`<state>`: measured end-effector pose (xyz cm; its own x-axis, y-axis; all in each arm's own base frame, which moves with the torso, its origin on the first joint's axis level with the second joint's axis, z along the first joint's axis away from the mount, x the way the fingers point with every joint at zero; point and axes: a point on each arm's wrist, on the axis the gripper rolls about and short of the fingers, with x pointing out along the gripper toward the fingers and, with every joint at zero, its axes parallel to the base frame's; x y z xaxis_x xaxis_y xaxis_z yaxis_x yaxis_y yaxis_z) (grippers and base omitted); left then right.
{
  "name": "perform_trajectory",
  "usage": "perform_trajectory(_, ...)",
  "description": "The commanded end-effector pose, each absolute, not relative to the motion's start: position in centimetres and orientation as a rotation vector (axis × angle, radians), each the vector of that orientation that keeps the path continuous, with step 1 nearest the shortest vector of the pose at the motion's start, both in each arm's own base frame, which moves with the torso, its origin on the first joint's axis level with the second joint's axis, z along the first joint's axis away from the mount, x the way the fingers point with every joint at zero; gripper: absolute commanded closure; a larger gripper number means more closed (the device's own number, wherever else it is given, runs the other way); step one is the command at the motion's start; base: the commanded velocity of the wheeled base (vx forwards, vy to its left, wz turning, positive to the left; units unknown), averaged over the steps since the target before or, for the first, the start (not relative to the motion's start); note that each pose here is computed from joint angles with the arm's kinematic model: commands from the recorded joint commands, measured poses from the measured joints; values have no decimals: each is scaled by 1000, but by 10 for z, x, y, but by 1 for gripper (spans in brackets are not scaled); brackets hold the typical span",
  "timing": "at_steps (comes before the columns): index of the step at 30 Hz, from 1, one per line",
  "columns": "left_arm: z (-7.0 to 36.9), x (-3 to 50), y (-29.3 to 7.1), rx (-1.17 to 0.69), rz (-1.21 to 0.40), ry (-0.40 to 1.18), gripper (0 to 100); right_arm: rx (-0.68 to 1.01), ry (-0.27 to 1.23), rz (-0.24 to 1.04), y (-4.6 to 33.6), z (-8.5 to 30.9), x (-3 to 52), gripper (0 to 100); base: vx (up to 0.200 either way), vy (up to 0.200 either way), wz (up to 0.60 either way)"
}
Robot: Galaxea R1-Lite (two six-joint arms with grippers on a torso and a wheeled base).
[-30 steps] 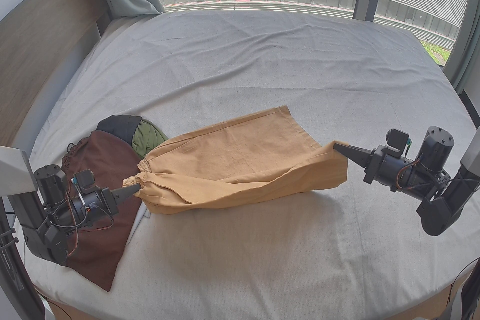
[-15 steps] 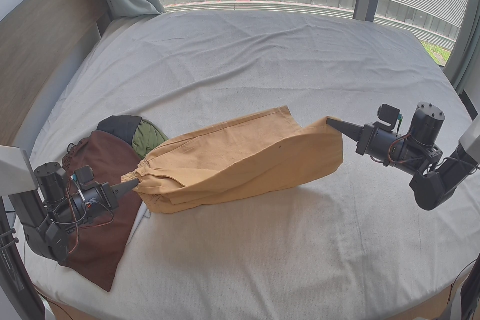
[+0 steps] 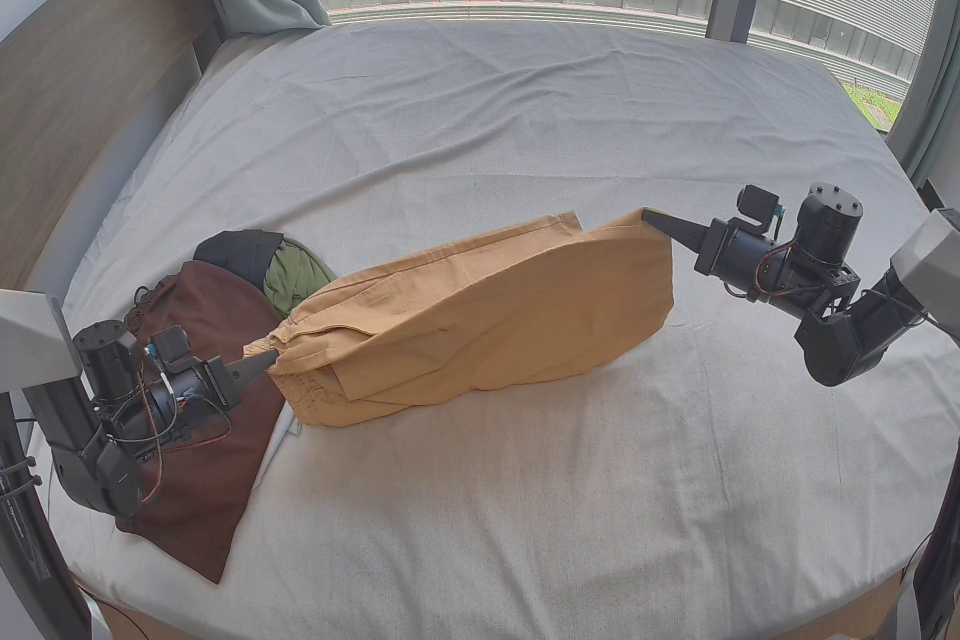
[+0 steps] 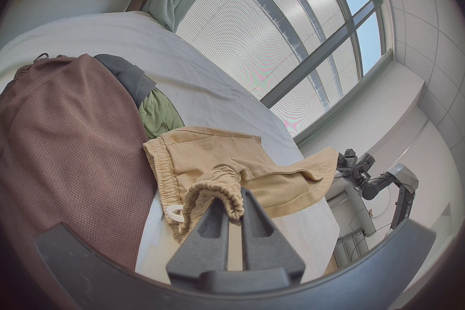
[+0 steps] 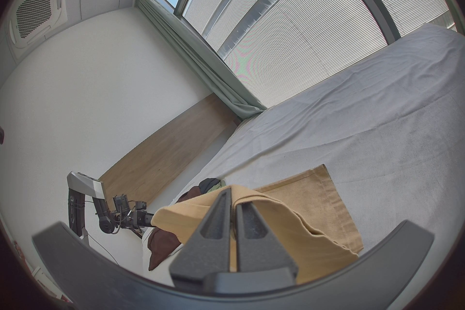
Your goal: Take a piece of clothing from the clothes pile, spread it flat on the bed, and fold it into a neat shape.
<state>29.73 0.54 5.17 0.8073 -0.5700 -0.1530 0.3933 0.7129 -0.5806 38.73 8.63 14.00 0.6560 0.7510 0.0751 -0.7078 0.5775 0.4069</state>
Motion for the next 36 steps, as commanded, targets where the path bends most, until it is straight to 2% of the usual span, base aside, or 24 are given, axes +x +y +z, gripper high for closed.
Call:
perform_trajectory(1,50,299,5,-562,-544,340,100,433,114,851,86,133,398,100,0,0,0)
perform_trajectory(11,50,304,1,-558,-526,325,100,446,123,856,89,139,410,100,0,0,0)
perform_trajectory(23,45,322,-1,-616,-453,305,100,485,147,851,95,119,450,100,0,0,0)
perform_trajectory(36,32,336,-6,-616,-445,313,100,487,149,851,99,99,470,100,0,0,0)
